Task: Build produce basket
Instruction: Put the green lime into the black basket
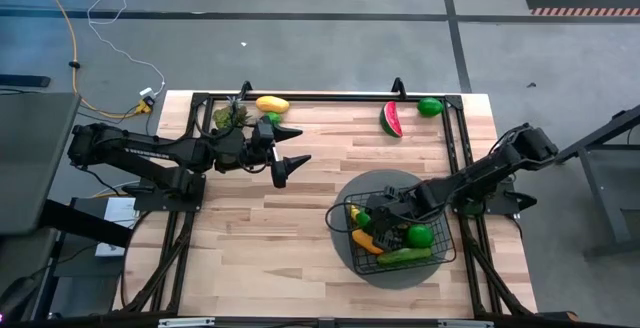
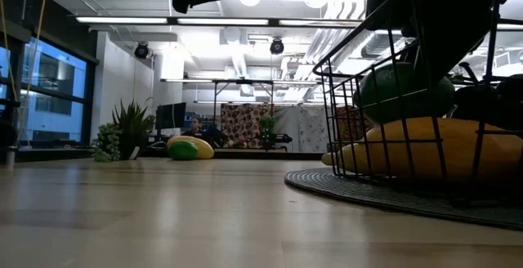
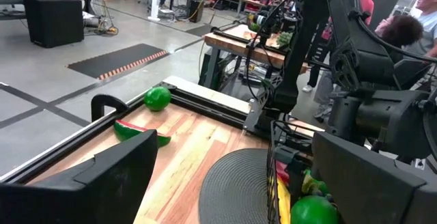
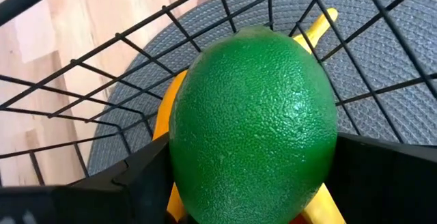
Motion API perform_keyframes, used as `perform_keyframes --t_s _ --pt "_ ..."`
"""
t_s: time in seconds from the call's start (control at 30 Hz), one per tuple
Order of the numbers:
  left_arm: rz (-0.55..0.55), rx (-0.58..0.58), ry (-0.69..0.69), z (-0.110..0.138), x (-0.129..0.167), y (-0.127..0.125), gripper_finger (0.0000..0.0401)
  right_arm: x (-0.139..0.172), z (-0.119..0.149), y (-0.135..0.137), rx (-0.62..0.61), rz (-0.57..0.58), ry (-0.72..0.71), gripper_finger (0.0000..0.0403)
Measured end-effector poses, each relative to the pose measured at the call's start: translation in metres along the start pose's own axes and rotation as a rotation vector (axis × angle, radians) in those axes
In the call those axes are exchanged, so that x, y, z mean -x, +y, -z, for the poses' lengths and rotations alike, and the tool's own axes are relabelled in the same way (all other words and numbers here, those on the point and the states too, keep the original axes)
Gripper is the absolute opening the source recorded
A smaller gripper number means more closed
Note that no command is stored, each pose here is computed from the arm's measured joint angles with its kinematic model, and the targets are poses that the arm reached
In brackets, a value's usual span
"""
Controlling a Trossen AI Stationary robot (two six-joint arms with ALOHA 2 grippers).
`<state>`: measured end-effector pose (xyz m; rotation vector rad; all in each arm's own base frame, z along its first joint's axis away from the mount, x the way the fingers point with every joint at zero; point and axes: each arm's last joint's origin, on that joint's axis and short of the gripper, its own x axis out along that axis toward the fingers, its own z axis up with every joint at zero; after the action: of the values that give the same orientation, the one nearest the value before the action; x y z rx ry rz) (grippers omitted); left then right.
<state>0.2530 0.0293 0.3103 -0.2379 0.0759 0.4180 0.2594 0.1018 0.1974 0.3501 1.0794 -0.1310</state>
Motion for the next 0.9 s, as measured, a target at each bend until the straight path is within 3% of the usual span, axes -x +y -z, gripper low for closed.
perform_keyframes --t_s 0.53,0.9 --pt "0.000 0.000 0.000 0.0001 -0.0001 0.0000 0.0376 -0.0001 -0.0002 -0.0003 -0.008 0.010 -0.008 0.0291" --pt "0.000 0.000 0.000 0.0001 -0.0001 0.0001 0.0376 0.0067 -0.0043 0.0031 0.016 -0.011 0.010 0.0389"
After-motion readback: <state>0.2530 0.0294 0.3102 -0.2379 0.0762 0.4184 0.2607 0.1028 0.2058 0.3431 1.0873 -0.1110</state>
